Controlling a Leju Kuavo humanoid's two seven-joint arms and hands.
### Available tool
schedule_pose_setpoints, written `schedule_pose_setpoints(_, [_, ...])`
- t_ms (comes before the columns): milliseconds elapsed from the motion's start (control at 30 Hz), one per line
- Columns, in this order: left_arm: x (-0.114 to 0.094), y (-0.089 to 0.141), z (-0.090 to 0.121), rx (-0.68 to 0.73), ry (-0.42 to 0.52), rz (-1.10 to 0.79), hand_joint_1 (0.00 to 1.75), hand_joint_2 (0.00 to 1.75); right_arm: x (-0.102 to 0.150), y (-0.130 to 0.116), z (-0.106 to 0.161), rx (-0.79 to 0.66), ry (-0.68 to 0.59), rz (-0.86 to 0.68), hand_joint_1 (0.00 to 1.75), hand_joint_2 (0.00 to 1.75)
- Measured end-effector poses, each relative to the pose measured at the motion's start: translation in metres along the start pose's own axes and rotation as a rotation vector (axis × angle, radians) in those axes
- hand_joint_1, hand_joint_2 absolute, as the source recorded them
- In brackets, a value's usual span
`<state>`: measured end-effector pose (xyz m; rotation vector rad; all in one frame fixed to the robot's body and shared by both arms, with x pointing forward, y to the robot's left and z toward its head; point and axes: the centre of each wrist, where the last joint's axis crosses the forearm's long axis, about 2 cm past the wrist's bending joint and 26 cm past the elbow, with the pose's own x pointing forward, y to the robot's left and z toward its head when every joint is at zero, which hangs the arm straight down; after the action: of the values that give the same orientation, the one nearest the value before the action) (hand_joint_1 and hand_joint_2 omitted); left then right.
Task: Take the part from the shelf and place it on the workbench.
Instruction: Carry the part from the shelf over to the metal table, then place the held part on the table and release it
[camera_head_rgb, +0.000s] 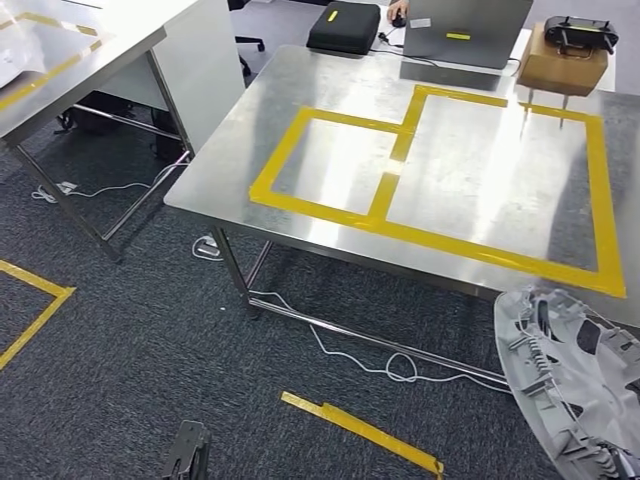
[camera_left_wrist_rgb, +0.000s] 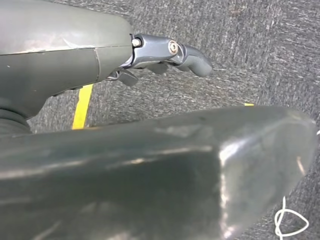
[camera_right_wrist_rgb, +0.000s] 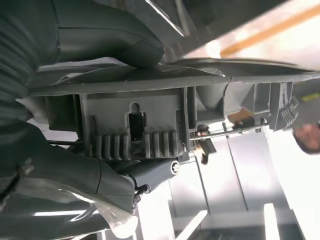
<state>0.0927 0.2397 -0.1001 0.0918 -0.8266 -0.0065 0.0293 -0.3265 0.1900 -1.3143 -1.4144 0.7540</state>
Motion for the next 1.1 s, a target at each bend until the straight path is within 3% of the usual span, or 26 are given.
schedule_pose_setpoints(333, [0.005,-0.002,-0.003,-0.02,-0.006,-0.006,0.0,0.0,-0.017,-0.009,-0.012,0.043,-0.014,0.121,1.75,1.75])
schedule_pose_setpoints(1100, [0.0,0.005,-0.001,-0.01,0.018,-0.009,0.0,0.0,-0.027,-0.011,-0.021,0.032,-0.024,0.262,1.75,1.75])
